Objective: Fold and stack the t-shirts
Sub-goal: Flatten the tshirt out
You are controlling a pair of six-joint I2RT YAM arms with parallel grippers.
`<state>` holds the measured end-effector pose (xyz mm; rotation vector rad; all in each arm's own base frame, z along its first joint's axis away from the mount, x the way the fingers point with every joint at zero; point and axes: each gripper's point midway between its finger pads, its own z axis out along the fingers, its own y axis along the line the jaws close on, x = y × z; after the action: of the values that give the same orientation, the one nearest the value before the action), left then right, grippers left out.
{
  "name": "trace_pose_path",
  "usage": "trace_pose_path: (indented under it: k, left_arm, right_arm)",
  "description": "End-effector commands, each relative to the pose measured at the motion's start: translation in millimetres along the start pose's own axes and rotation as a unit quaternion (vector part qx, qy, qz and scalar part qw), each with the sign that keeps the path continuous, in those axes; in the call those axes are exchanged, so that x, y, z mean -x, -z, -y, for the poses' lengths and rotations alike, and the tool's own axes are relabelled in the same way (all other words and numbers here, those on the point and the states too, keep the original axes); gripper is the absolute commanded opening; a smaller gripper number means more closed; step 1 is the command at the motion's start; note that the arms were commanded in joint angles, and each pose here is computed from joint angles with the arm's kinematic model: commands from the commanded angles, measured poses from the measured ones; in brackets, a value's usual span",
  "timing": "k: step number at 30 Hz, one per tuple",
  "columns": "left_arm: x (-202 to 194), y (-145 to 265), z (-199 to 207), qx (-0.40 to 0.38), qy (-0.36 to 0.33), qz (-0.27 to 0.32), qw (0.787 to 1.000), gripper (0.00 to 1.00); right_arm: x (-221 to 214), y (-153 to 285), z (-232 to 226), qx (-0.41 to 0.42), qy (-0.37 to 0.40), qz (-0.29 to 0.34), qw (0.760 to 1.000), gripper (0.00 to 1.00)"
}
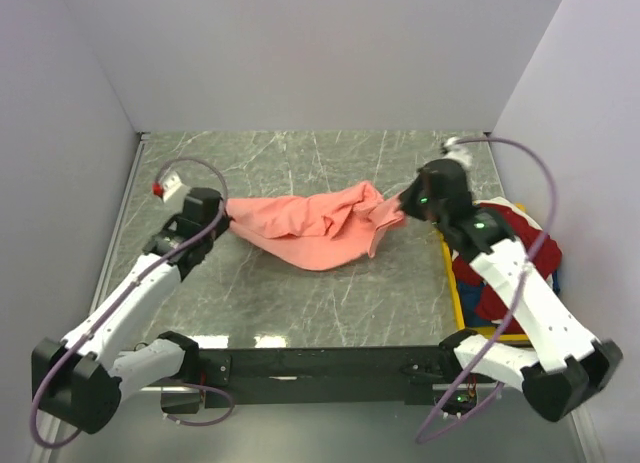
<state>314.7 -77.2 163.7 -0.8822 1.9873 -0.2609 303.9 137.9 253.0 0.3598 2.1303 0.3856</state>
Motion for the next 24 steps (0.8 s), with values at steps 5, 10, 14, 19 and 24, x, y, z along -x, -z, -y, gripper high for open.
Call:
trace_pose_path:
  k: [5, 10, 14, 19, 24]
  left_arm:
    - [120, 80, 60, -0.082, 0.01, 0.094, 0.992, 0.0]
    - [179, 140, 77, -0.119, 0.024, 0.154, 0.981, 0.0]
    - [213, 186, 81, -0.145, 0.038, 0.197, 0.969, 0.0]
    - [241, 223, 88, -0.171, 0.052, 0.23, 0.957, 0.0]
    - [261, 217, 104, -0.164, 0.049, 0.259, 0.951, 0.0]
  right_arm:
    - [100, 86, 11, 0.022, -0.038, 0.102, 0.994, 0.0]
    - [153, 146, 9, 0.034, -0.066, 0.174, 0.982, 0.0]
    - [174, 188, -1, 0.061, -0.076, 0.212, 0.972, 0.0]
    - [203, 228, -16, 0.093, -0.081, 0.259, 0.958, 0.0]
    - [236, 227, -34, 0.11, -0.081, 0.291, 0.947, 0.0]
